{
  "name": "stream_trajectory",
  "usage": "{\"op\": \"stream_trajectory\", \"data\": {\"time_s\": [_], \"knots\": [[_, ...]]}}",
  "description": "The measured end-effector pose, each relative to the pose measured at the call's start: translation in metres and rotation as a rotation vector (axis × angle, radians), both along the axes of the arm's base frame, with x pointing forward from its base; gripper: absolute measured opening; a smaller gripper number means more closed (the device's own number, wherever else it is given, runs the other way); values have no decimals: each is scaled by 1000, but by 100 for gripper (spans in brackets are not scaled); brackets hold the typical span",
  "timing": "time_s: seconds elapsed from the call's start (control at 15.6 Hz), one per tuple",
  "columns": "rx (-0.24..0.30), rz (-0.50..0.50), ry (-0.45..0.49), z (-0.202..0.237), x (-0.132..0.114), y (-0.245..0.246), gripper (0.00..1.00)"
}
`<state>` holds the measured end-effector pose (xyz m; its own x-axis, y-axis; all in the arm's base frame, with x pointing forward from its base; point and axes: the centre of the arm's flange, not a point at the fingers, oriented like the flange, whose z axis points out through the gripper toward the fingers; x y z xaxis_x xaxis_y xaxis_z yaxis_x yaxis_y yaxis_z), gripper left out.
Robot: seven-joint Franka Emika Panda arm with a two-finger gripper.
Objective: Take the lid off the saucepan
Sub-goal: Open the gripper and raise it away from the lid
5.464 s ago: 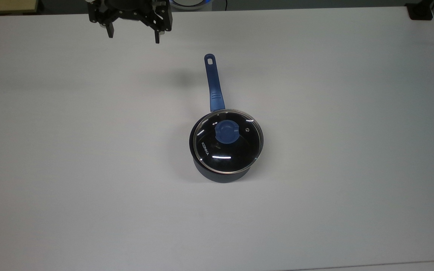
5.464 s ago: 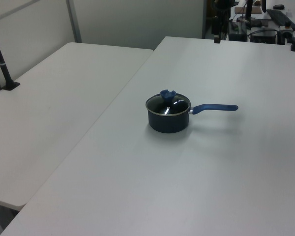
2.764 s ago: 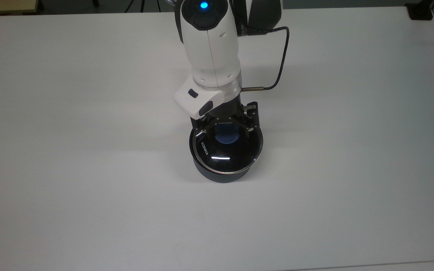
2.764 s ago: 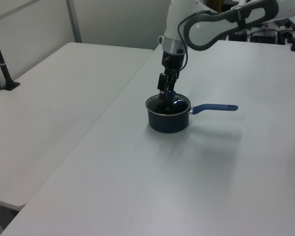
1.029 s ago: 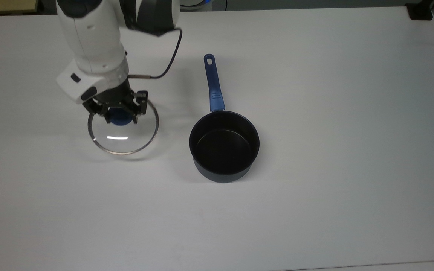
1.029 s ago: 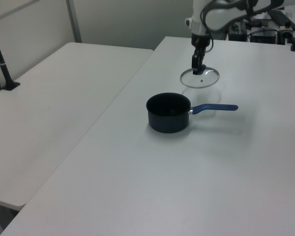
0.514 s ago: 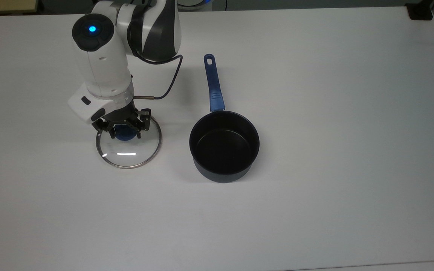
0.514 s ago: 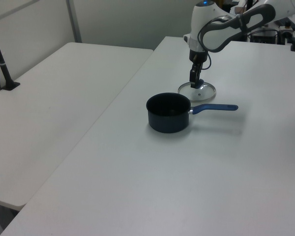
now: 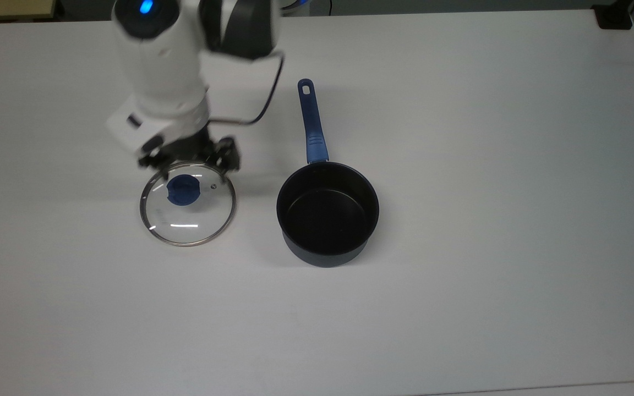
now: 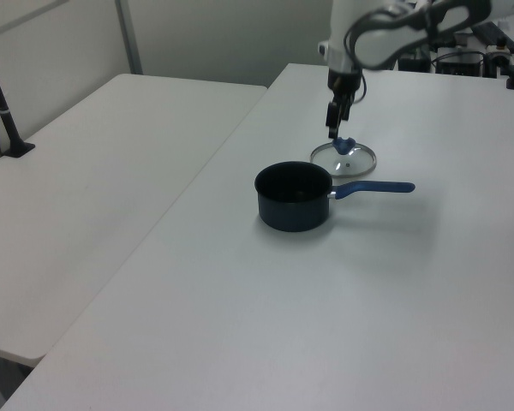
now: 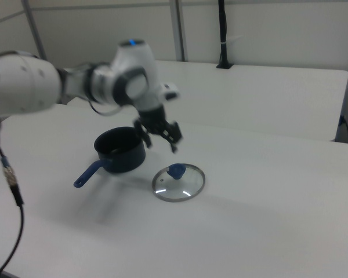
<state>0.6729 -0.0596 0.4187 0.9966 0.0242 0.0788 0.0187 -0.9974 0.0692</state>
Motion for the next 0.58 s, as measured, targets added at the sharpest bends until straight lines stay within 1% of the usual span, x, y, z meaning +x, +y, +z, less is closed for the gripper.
{"op": "stream_trajectory", "data": {"time_s": [0.19,0.32,0.45,0.58], "knots": [[-7,-15,40,73,-29,50,100],[-13,-14,60,114,-54,72,100],[-13,-7,69,145,-76,83,100],[-11,-13,74,160,-88,88,100]]}}
